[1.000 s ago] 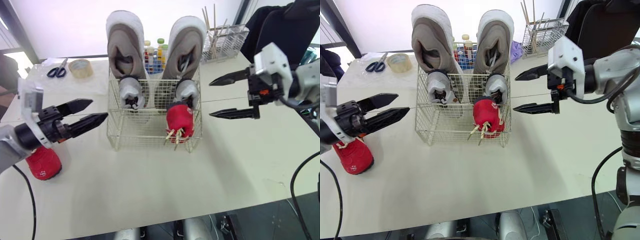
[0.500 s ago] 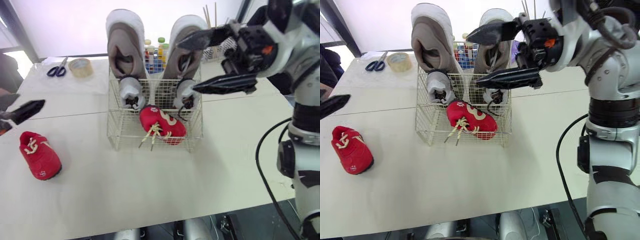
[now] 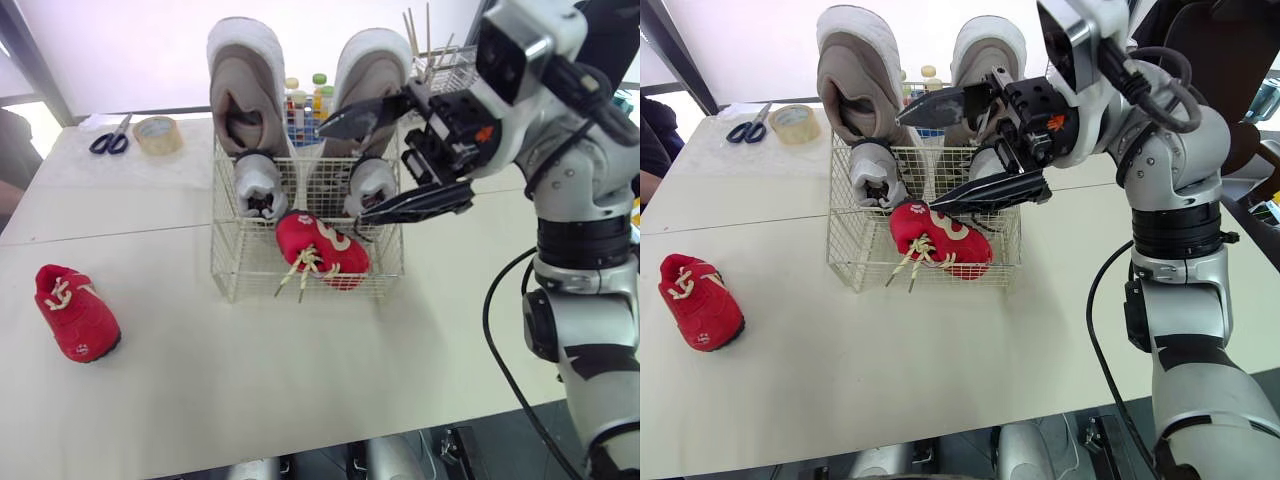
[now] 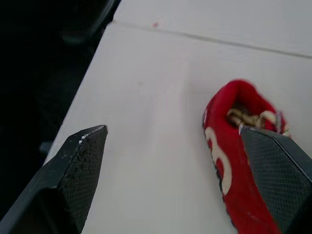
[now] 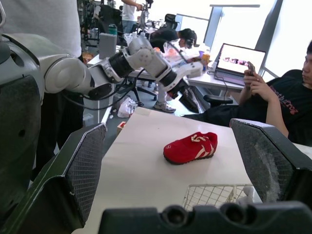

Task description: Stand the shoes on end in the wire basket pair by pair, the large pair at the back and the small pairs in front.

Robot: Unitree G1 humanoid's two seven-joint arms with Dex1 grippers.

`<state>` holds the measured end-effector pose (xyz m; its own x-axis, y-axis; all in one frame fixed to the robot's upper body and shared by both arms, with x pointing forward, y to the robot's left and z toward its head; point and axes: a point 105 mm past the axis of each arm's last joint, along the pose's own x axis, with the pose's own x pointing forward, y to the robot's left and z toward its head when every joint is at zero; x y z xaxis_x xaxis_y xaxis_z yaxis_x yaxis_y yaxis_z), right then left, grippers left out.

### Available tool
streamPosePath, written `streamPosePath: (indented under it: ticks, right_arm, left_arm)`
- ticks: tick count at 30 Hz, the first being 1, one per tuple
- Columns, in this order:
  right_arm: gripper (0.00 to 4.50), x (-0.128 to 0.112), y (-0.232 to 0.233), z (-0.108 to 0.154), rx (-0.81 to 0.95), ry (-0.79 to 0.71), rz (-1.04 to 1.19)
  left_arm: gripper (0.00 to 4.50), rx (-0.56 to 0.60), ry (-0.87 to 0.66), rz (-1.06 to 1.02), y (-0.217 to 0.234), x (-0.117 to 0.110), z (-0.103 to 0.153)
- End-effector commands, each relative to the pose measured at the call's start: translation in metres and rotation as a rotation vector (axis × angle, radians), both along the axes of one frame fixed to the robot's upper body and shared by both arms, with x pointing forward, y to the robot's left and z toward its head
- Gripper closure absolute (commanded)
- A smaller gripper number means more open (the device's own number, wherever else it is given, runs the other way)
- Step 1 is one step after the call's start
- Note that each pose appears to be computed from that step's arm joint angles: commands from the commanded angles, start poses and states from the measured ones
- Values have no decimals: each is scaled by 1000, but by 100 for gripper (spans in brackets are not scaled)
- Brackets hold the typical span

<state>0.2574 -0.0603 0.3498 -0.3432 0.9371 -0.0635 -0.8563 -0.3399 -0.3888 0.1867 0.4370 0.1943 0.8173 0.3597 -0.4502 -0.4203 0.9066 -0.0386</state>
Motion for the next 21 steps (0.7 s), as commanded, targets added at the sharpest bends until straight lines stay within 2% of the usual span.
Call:
streamPosePath:
  ticks: [1,11,20,21]
  right_arm:
    - [5,-5,0,10,13,-50,8]
    - [5,-6,-6,9,4,-59,-81]
    - [5,-7,-10,9,-2,-67,-153]
    - [1,-8,-10,9,-3,-68,-159]
  left_arm:
    - [0,39,-28,4,5,8,9]
    - [0,-32,-3,-65,6,54,-18]
    - [0,-55,84,-65,16,73,-56]
    - [25,-62,92,-69,15,74,-60]
